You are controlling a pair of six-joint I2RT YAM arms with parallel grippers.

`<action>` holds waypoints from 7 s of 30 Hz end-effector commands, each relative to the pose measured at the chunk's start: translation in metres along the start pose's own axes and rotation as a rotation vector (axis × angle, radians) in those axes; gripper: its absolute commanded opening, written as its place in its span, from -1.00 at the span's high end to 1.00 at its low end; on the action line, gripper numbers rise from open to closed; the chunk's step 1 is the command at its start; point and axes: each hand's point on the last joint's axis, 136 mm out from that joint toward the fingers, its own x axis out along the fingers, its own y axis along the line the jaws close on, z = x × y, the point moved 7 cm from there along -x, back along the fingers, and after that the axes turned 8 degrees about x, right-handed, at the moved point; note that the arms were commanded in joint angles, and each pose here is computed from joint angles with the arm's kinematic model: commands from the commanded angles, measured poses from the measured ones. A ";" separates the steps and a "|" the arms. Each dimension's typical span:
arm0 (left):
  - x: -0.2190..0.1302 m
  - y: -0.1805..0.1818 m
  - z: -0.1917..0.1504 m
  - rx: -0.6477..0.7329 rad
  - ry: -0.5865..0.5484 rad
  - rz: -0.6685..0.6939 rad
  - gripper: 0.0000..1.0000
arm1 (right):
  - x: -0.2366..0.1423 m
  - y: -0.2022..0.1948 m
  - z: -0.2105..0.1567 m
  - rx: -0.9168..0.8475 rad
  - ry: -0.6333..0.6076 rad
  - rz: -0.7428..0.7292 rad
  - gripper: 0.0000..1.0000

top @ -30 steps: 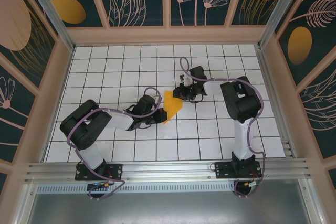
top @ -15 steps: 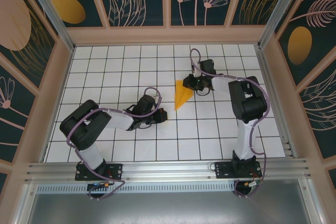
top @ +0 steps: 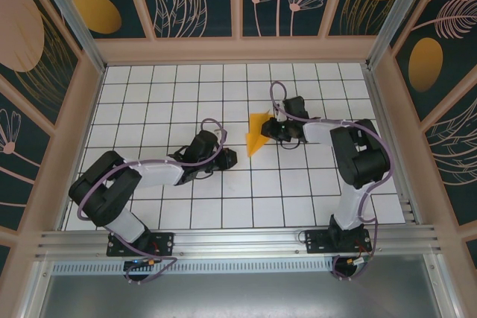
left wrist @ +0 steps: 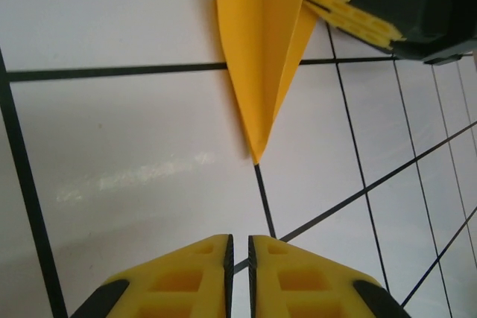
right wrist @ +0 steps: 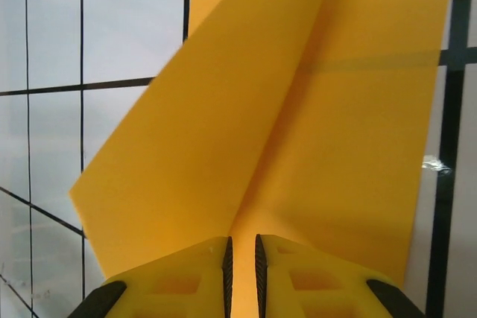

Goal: Fold a paper plane with a square sheet of paper (pick it up from the middle)
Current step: Fourth fold the wing at the center of the table.

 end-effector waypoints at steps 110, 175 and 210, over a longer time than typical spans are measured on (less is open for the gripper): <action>0.018 -0.013 0.014 0.010 0.011 -0.127 0.41 | 0.045 0.009 -0.058 0.070 0.227 0.083 0.73; 0.024 0.078 -0.083 -0.173 0.363 0.336 1.00 | 0.046 -0.026 0.017 0.032 0.034 -0.047 0.91; 0.031 0.062 -0.058 -0.098 0.266 0.254 1.00 | 0.026 0.047 -0.049 -0.009 0.148 0.194 0.91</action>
